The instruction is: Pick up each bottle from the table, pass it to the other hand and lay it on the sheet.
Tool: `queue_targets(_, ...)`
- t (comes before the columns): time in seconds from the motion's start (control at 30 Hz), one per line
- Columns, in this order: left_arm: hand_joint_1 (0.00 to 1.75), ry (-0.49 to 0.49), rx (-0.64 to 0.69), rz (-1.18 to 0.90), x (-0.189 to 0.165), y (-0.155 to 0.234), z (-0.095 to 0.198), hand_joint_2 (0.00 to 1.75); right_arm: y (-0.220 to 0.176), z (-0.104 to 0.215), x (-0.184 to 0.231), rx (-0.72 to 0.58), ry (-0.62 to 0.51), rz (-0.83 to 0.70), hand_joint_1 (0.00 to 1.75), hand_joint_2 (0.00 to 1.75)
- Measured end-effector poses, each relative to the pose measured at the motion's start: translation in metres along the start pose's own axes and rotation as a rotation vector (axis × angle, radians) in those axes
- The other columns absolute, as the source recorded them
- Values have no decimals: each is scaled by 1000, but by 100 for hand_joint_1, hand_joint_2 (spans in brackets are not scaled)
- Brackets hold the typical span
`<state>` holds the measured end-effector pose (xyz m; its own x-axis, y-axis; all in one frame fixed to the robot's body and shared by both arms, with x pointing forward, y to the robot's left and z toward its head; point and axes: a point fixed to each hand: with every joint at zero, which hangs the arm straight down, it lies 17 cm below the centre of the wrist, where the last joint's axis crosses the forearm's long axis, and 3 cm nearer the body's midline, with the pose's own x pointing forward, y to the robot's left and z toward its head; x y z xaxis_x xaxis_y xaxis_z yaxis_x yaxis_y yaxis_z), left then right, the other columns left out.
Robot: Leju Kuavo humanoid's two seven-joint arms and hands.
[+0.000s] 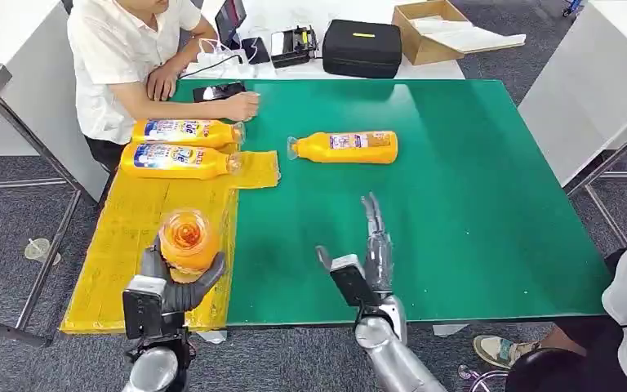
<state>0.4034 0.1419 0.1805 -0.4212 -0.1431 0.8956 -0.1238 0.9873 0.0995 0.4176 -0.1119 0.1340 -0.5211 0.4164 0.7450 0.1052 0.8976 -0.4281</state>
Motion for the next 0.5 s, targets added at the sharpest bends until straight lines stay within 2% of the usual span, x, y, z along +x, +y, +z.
queue_targets(0.1,175,-102,-3,-276,6,14,2,175,-62,-19,23,-182,-64,30,0,0)
queue_targets(0.17,145,-145,-46,-444,4,15,7,175,-98,-22,29,-287,-70,19,0,0)
queue_targets(0.2,140,-158,-64,-504,1,15,9,175,-107,-22,32,-309,-75,18,0,0)
queue_targets(0.23,152,-163,-76,-554,-1,17,9,175,-114,-23,35,-328,-82,12,0,0)
queue_targets(0.27,175,-170,-94,-611,-5,17,9,175,-118,-22,39,-343,-86,2,0,0)
queue_targets(0.5,175,-142,-262,-975,-64,13,-3,175,-112,-29,50,-362,-88,-117,0,0)
